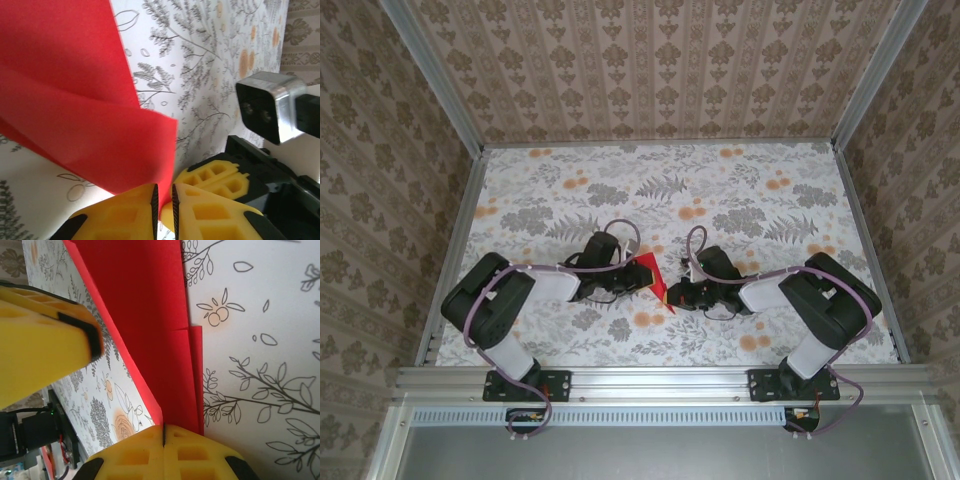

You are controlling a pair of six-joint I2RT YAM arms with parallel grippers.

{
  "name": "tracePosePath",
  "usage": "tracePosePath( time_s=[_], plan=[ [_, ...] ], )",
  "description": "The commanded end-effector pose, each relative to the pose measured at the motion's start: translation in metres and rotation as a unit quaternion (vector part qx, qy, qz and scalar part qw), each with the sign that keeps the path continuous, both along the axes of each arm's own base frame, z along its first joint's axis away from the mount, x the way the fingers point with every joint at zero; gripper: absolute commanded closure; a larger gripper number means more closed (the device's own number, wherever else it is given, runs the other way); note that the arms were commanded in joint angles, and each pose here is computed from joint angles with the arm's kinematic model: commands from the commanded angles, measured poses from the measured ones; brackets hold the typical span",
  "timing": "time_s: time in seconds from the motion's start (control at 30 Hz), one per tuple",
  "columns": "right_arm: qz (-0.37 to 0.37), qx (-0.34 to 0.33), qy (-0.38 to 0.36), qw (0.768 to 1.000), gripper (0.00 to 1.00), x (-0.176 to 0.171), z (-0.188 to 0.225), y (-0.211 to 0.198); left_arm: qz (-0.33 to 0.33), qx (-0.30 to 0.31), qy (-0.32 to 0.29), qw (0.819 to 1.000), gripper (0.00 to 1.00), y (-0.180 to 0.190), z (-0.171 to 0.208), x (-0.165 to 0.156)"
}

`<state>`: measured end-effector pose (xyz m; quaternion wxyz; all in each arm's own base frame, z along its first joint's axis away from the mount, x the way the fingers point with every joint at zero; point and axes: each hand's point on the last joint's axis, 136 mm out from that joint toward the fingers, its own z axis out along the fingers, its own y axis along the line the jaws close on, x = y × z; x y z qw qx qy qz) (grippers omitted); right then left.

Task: Fold a paper plane with a square sheet of paper (pick it up from the middle)
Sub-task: Fold the wing for the fifth time at the center of the table.

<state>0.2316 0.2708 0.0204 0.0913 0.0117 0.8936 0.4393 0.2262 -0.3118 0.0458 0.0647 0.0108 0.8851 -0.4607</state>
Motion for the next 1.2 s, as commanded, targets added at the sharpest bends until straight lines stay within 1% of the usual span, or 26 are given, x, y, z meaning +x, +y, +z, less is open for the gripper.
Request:
tracePosePath(
  time_s=[0.0,0.33,0.53,0.7,0.83,1.17],
  plan=[
    [-0.002,0.013,0.019,1.000,0.95,-0.003,0.000,0.000,-0.017,-0.011,-0.015,1.000,0.84,-0.009,0.002,0.003],
    [0.005,0.010,0.023,1.000,0.92,-0.005,-0.001,0.000,-0.009,0.009,0.002,1.000,0.87,-0.009,-0.010,0.006],
    [0.009,0.007,0.017,1.000,0.85,-0.004,0.001,-0.001,-0.004,0.031,0.021,0.999,0.88,-0.005,-0.021,0.005],
    [0.020,0.004,-0.010,1.000,0.77,-0.004,0.010,0.000,-0.003,0.036,0.029,0.999,0.89,-0.005,-0.026,0.005],
    [0.033,-0.051,-0.039,0.997,0.73,-0.005,0.010,-0.004,-0.003,0.038,0.030,0.999,0.89,-0.006,-0.026,0.005],
    [0.069,-0.136,-0.099,0.983,0.69,0.002,0.012,-0.006,-0.002,0.043,0.035,0.998,0.89,-0.006,-0.027,0.006]
  ],
)
